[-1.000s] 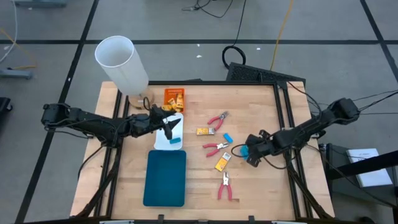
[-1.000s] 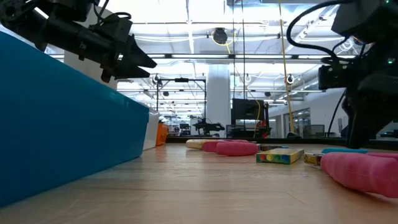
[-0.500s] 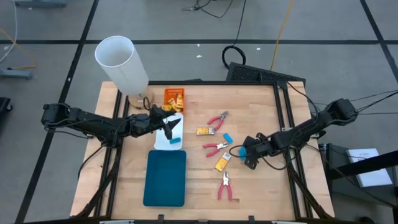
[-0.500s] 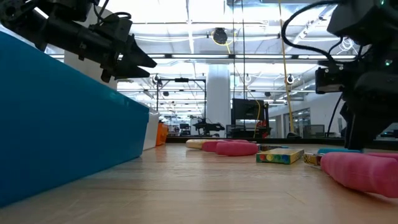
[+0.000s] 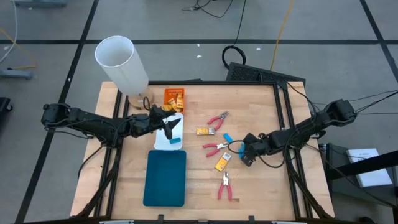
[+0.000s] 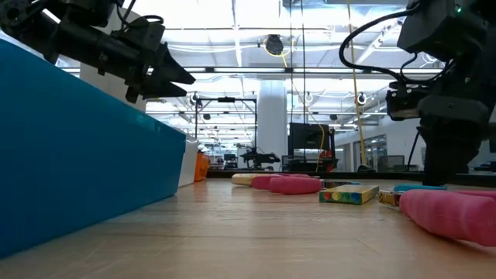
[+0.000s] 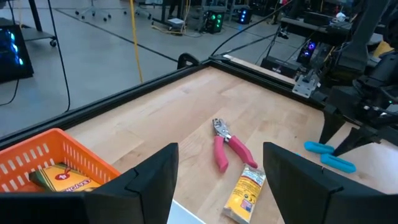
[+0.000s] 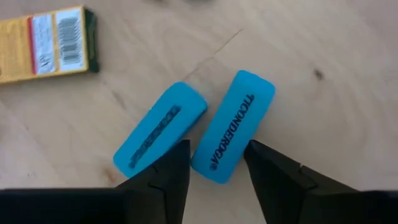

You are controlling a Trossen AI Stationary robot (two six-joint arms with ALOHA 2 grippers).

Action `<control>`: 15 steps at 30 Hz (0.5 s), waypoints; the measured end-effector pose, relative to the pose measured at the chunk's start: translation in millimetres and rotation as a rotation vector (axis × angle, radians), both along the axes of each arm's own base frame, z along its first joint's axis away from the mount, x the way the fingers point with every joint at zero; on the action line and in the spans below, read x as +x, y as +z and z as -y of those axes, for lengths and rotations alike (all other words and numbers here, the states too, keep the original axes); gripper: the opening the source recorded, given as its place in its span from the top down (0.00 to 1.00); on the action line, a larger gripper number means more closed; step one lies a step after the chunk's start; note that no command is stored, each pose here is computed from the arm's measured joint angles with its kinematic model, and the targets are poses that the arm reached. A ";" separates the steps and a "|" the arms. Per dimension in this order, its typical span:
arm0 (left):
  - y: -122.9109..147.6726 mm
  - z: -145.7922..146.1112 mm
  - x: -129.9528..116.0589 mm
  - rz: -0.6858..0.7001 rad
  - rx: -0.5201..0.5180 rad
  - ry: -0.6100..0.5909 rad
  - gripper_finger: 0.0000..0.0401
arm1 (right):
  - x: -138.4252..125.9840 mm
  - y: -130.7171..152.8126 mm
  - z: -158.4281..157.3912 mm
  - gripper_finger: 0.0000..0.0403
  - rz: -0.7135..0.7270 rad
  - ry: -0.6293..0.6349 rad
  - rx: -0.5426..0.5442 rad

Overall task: Pick & Place School Supplies
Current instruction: Put the blue eraser into the white bin

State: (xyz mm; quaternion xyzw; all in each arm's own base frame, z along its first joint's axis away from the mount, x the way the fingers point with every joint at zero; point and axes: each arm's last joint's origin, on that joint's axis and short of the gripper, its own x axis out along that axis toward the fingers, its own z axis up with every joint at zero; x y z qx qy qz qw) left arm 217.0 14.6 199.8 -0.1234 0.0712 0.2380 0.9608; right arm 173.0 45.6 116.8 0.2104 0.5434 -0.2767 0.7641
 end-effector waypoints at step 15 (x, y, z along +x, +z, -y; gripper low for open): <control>0.0 0.0 0.0 0.007 -0.014 0.003 0.40 | 1.6 0.5 5.6 0.76 0.020 -0.001 -0.089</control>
